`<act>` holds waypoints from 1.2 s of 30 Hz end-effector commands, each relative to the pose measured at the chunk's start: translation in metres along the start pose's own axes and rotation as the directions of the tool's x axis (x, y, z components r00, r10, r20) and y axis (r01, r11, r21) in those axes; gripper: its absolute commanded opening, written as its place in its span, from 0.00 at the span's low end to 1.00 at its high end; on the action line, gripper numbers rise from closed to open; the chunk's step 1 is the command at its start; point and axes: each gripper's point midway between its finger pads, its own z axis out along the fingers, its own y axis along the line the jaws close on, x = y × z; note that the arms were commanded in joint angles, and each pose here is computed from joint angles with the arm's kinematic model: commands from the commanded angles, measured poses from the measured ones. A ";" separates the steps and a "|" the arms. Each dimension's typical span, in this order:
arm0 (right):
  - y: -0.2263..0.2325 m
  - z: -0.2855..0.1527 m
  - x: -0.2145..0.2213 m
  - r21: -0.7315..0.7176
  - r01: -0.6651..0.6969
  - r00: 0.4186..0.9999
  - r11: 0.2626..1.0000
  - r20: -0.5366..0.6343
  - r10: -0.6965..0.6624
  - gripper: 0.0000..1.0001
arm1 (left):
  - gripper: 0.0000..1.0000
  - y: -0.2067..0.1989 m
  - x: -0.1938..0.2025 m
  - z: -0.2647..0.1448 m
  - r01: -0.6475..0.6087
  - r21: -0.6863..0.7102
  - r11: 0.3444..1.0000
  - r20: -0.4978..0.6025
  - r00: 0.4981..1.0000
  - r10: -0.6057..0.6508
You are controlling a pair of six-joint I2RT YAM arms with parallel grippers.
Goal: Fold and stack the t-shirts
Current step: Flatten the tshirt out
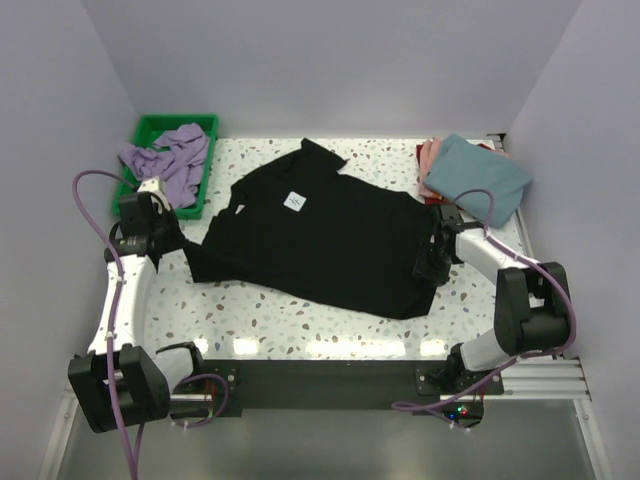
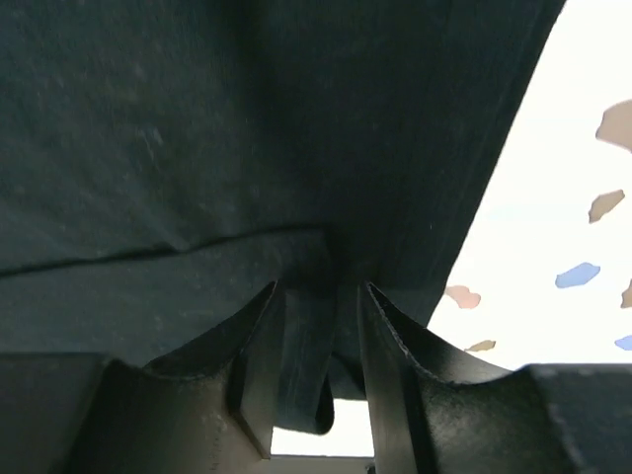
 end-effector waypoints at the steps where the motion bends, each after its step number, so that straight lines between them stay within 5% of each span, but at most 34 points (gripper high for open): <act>1: 0.007 0.002 -0.021 -0.017 0.024 0.997 1.000 0.071 -0.023 0.38 | 0.00 0.001 -0.005 0.000 -0.005 0.006 1.000 0.012 1.000 0.005; 19: 0.017 0.012 -0.034 -0.052 0.055 0.994 0.997 0.093 -0.050 0.29 | 0.00 0.004 -0.005 -0.003 -0.029 -0.010 1.000 0.001 1.000 0.029; 26: 0.014 -0.003 -0.038 -0.025 0.064 0.993 0.998 0.104 -0.061 0.04 | 0.00 0.002 -0.004 -0.001 -0.022 0.001 1.000 0.001 1.000 0.022; 36: 0.009 -0.027 -0.036 -0.014 0.070 0.987 0.997 0.147 -0.067 0.12 | 0.00 0.000 -0.006 0.001 -0.024 0.012 1.000 0.005 1.000 0.024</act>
